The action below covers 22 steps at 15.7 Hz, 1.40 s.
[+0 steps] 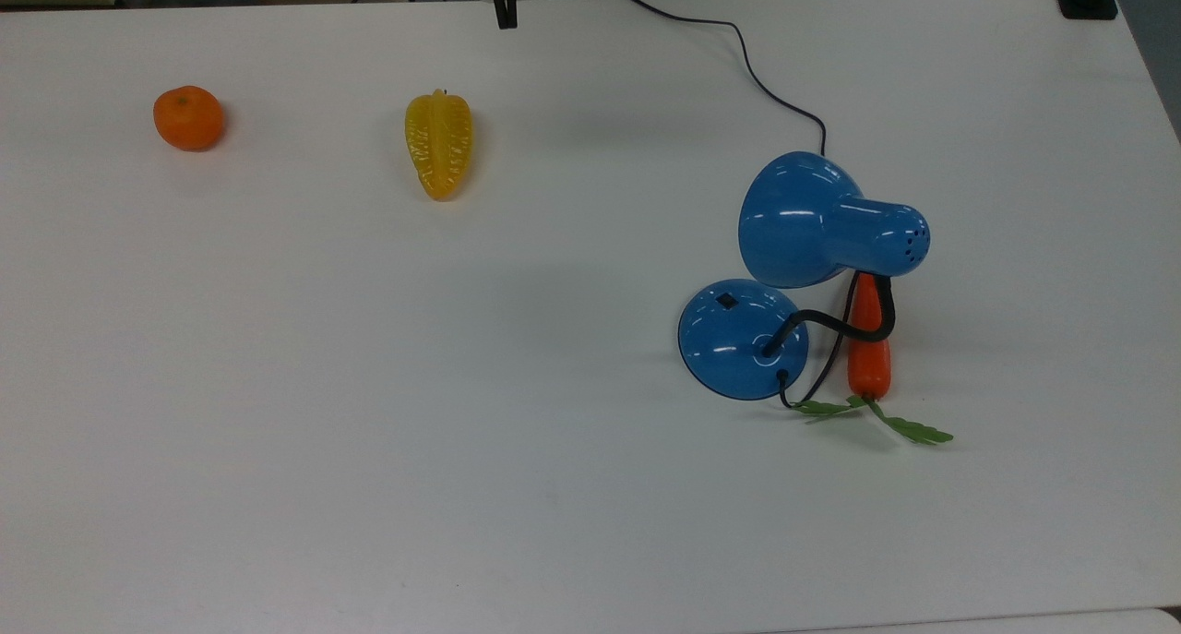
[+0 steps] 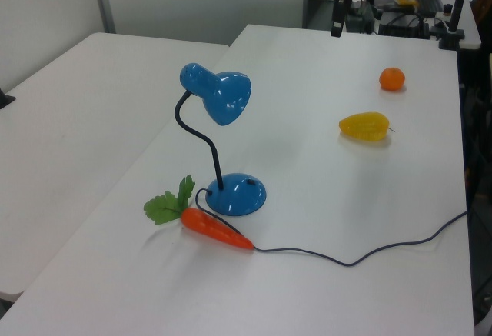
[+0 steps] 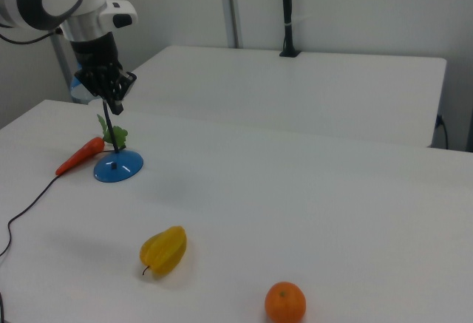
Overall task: Turn on desk lamp
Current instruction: 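Move the gripper toward the blue lamp base and lower it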
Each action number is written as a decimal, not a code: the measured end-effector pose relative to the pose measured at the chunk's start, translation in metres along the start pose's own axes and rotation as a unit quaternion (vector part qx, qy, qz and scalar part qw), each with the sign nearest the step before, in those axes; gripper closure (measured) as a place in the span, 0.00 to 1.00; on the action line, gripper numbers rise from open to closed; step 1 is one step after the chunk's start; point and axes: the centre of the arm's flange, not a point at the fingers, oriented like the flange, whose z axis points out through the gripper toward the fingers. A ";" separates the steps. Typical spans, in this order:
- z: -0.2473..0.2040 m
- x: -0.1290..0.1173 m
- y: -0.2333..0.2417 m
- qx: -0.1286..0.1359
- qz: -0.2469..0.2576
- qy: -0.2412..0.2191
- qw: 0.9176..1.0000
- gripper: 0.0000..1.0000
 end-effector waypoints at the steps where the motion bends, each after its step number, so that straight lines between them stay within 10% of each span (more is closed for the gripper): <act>1: 0.000 0.000 0.000 0.000 0.000 0.000 1.000 0.95; 22: 0.089 0.022 -0.053 0.004 -0.050 0.012 0.999 0.99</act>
